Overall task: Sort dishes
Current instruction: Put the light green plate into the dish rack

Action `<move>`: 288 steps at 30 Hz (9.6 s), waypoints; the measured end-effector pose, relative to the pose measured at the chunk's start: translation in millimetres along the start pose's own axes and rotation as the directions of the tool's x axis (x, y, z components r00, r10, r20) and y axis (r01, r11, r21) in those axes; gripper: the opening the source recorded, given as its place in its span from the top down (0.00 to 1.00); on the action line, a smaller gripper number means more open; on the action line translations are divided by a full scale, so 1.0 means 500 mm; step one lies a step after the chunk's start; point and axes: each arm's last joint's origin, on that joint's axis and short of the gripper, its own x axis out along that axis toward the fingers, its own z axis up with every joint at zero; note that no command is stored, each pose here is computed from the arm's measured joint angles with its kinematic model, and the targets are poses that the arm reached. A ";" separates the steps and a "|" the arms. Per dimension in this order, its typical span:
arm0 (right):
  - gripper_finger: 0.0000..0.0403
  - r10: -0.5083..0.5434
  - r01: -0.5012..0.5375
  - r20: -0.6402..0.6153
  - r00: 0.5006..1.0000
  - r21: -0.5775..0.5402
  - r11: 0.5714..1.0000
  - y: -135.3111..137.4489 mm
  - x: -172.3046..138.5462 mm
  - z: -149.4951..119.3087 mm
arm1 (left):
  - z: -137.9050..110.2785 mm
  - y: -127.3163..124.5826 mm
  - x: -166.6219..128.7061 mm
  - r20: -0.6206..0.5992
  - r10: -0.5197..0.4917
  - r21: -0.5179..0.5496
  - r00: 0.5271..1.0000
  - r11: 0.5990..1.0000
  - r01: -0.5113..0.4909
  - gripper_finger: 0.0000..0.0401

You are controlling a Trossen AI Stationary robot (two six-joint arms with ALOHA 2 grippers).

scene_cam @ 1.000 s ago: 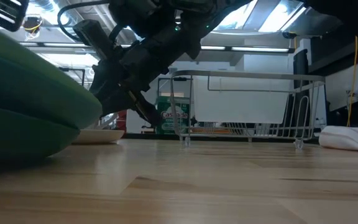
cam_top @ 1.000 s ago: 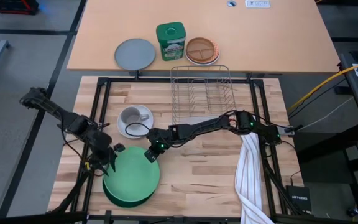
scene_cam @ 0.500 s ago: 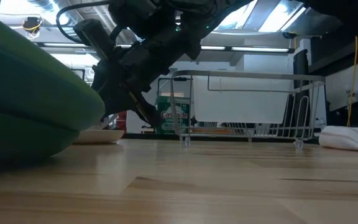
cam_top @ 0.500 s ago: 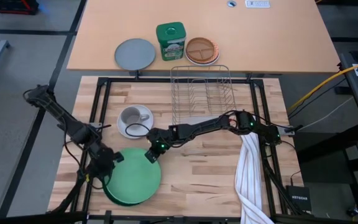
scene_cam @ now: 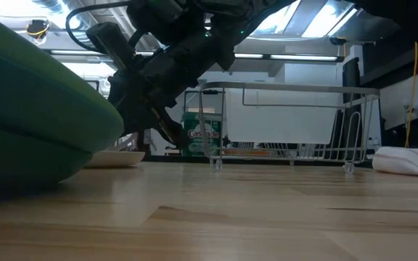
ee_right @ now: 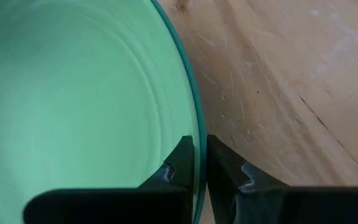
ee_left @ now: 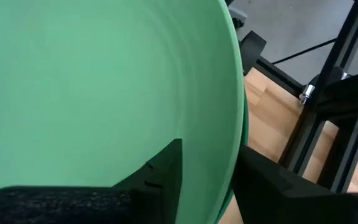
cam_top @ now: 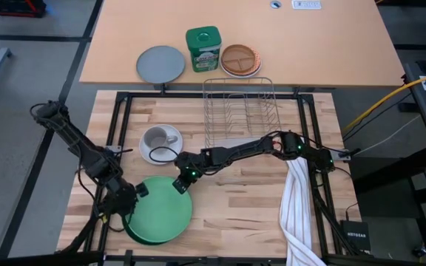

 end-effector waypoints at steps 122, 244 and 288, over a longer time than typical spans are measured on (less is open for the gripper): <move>0.75 0.127 -0.013 0.094 0.988 -0.754 0.657 0.250 -0.417 -0.038 | 0.075 -0.032 -0.163 0.503 0.413 -0.446 0.759 0.877 -0.182 1.00; 0.96 0.532 0.012 0.369 0.762 -0.829 0.559 -0.352 -1.048 0.164 | 0.006 0.101 -0.314 0.086 0.996 -0.680 -0.002 0.057 -0.731 0.68; 0.96 0.497 -0.408 0.294 0.817 -0.315 0.857 -0.503 -0.901 0.170 | 0.005 0.109 -0.312 0.061 0.998 -0.716 -0.008 0.038 -0.697 0.68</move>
